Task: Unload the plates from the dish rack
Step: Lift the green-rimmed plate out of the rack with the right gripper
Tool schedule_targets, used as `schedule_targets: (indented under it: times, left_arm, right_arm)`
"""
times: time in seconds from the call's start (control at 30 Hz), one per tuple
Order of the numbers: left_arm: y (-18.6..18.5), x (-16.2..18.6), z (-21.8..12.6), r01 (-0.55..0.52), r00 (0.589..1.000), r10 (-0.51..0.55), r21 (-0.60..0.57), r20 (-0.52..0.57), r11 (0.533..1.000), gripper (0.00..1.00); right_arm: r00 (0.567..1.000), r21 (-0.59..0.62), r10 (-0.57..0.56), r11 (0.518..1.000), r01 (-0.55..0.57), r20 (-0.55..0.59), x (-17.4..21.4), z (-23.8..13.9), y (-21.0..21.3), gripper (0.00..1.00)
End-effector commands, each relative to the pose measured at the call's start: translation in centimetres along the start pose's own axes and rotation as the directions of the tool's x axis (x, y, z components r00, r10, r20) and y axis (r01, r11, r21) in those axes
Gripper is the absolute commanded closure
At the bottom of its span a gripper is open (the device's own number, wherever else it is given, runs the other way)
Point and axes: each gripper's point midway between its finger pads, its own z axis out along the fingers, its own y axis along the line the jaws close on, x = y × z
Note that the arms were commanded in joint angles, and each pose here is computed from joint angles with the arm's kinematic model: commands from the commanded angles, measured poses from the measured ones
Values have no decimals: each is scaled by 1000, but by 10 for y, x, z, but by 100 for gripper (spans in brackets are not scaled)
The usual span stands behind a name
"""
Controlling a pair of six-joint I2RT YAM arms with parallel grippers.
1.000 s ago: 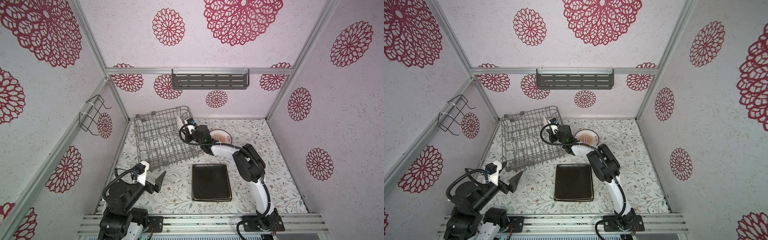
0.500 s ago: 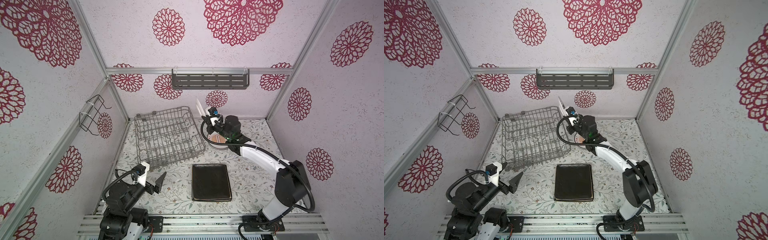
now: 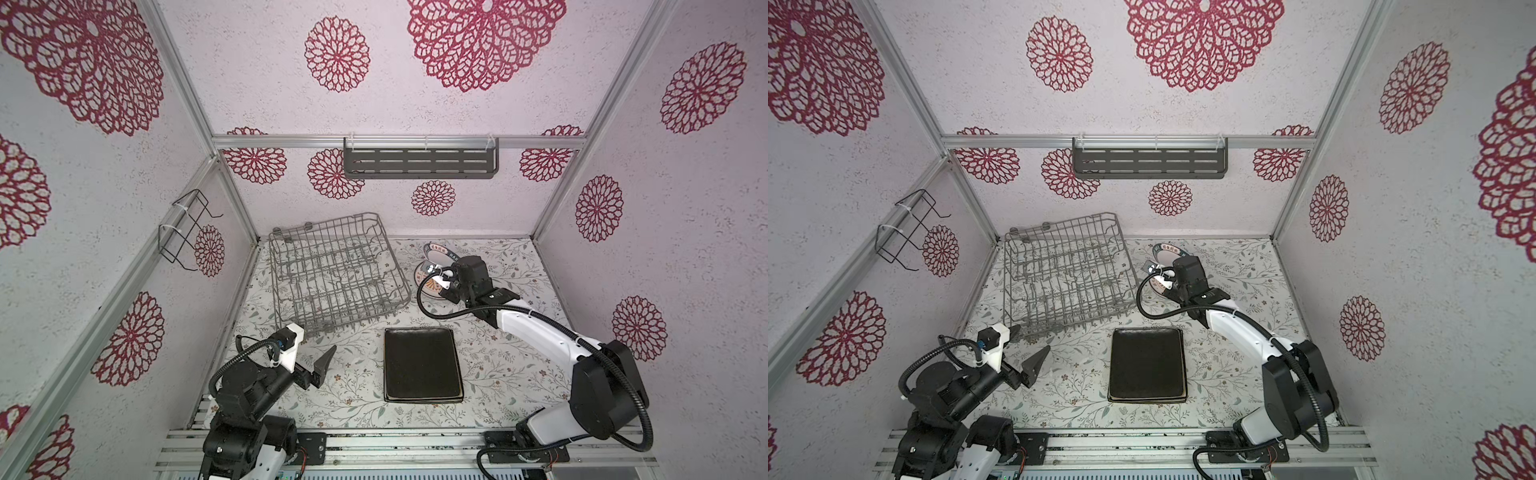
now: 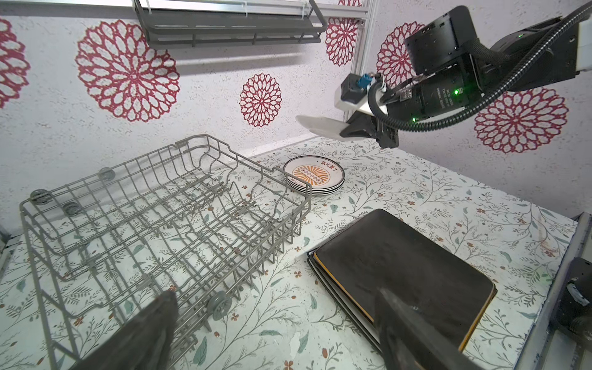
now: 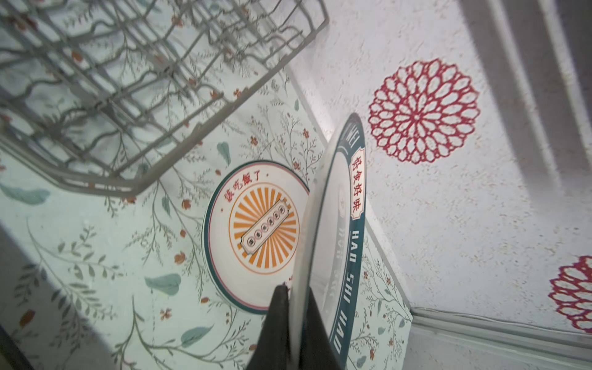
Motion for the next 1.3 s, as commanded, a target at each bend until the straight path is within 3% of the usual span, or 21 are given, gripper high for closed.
schedule_targets:
  times: [0.0, 0.63, 1.1, 1.27]
  left_arm:
    - [-4, -2, 2, -33, 999, 33, 24, 14, 999, 3]
    - [-3, -3, -1, -41, 999, 41, 10, 28, 999, 3]
    - [1, -6, -1, -25, 999, 25, -12, 37, 1000, 3]
    - [1, -7, -2, -29, 999, 29, -12, 44, 1000, 3]
  right_arm:
    - [999, 105, -48, 993, 46, 13, -13, -4, -26, 100]
    - [992, -3, -108, 994, 109, -65, 2, 63, 8, 100]
    - [985, -40, -129, 991, 125, -111, 6, 79, 22, 100]
    - [985, -58, -125, 991, 119, -122, 7, 83, 27, 95]
